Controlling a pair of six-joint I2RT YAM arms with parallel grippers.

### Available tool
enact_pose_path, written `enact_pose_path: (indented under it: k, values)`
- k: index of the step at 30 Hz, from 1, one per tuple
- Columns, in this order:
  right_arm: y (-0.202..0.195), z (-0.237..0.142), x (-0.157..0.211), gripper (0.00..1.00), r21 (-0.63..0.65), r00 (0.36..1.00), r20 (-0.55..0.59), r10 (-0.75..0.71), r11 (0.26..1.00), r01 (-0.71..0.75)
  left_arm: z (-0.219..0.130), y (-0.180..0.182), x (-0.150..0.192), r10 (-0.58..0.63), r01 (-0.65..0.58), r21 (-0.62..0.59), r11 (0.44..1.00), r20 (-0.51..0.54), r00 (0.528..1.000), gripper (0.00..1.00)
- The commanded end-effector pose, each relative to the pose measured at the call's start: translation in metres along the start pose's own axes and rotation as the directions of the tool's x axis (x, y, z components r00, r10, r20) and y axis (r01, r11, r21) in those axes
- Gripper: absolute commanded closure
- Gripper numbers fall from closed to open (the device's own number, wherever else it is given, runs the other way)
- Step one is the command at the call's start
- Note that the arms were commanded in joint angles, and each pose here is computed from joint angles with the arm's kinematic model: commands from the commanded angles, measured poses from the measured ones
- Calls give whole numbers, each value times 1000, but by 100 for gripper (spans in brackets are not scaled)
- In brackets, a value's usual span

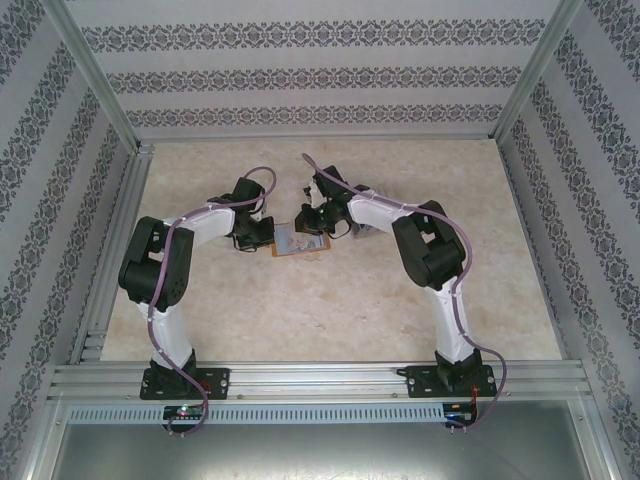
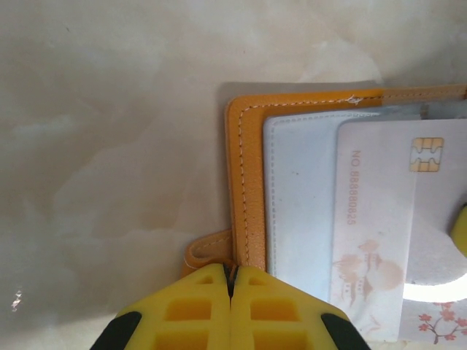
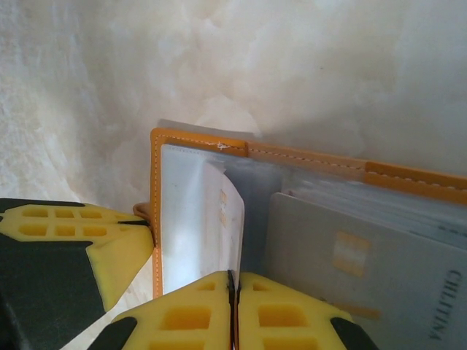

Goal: Put the credit cards into the card holder
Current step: Insert the credit card into the card slot.

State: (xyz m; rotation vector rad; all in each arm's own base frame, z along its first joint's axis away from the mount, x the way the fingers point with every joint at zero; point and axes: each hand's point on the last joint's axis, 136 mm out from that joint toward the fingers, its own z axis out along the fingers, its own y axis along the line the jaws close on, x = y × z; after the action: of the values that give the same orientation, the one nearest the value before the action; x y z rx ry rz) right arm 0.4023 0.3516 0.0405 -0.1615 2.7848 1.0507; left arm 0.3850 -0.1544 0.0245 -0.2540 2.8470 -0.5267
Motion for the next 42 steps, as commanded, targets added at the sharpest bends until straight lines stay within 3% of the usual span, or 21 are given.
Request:
enact_pose_path:
  k: [1, 7, 14, 21, 25, 31, 42]
  values:
    - [-20, 24, 22, 90, 93, 997, -77, 1, 996, 7, 6, 11, 25, -27, 25, -30, 999, -84, 996, 100]
    - [-20, 22, 20, 89, 113, 997, -81, -20, 993, 29, 6, 11, 24, -25, 22, -33, 999, -81, 996, 100]
    - [-10, -3, 9, 75, 163, 996, -45, -80, 983, 86, 8, 11, 23, -22, 19, -35, 999, -82, 996, 100]
    - [-6, -29, 1, 69, 209, 992, -14, -123, 970, 123, 7, 12, 23, -17, 14, -41, 999, -81, 997, 100]
    - [-6, -32, -1, 71, 199, 992, -5, -125, 972, 123, 7, 13, 23, -20, 17, -41, 999, -78, 997, 100]
    - [-3, -21, 0, 86, 169, 991, -30, -130, 977, 133, 6, 11, 21, -20, 17, -38, 999, -76, 997, 100]
    - [-6, -3, 3, 87, 172, 986, -90, -137, 973, 151, 5, 10, 20, -15, 13, -37, 999, -75, 997, 100]
